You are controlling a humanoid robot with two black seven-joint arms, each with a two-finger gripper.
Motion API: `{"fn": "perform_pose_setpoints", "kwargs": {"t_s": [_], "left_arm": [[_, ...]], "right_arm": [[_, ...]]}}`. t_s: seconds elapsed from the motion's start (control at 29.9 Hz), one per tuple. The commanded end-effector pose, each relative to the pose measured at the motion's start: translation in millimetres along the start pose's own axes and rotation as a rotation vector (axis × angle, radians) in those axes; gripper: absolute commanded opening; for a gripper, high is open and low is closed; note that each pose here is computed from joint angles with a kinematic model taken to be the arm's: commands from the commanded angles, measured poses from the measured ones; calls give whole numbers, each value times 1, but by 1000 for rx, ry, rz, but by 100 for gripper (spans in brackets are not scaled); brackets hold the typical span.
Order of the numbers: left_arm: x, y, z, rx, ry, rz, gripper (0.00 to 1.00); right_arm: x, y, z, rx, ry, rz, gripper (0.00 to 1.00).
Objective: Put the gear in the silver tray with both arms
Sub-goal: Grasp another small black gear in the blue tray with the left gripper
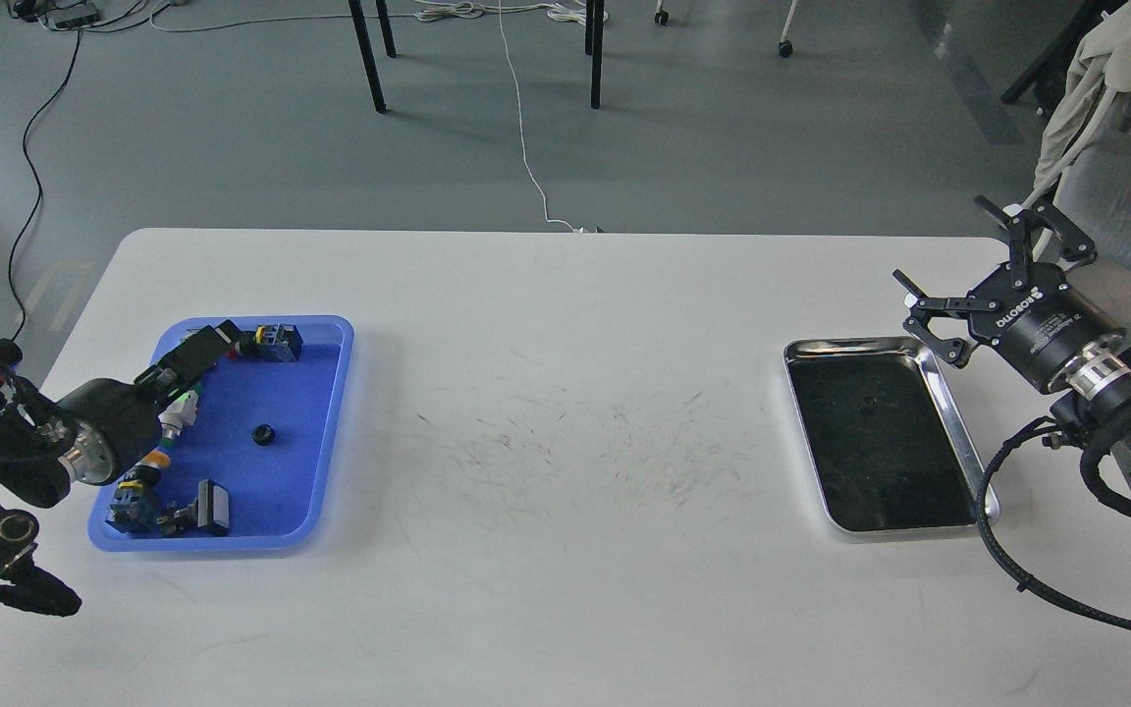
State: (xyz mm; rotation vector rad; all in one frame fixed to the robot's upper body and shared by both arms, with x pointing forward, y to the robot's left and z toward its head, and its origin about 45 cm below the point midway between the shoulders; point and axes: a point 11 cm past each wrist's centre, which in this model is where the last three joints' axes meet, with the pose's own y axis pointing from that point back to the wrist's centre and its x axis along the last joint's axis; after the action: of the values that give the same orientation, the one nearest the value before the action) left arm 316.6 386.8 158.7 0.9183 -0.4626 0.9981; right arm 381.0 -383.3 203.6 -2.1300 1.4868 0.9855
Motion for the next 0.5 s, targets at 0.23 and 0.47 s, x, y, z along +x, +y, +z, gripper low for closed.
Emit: {"fn": "perform_pose_setpoints", "kwargs": {"t_s": [0.23,0.47], "left_arm": [[-53,2,4,-125,-495,-118,96],[-58,-8,2,-141,-577,-154,94]], "right_arm": [[3,1,18,-29,-19,5,97],[-1,1,17,-26,-18,-6,97]]}}
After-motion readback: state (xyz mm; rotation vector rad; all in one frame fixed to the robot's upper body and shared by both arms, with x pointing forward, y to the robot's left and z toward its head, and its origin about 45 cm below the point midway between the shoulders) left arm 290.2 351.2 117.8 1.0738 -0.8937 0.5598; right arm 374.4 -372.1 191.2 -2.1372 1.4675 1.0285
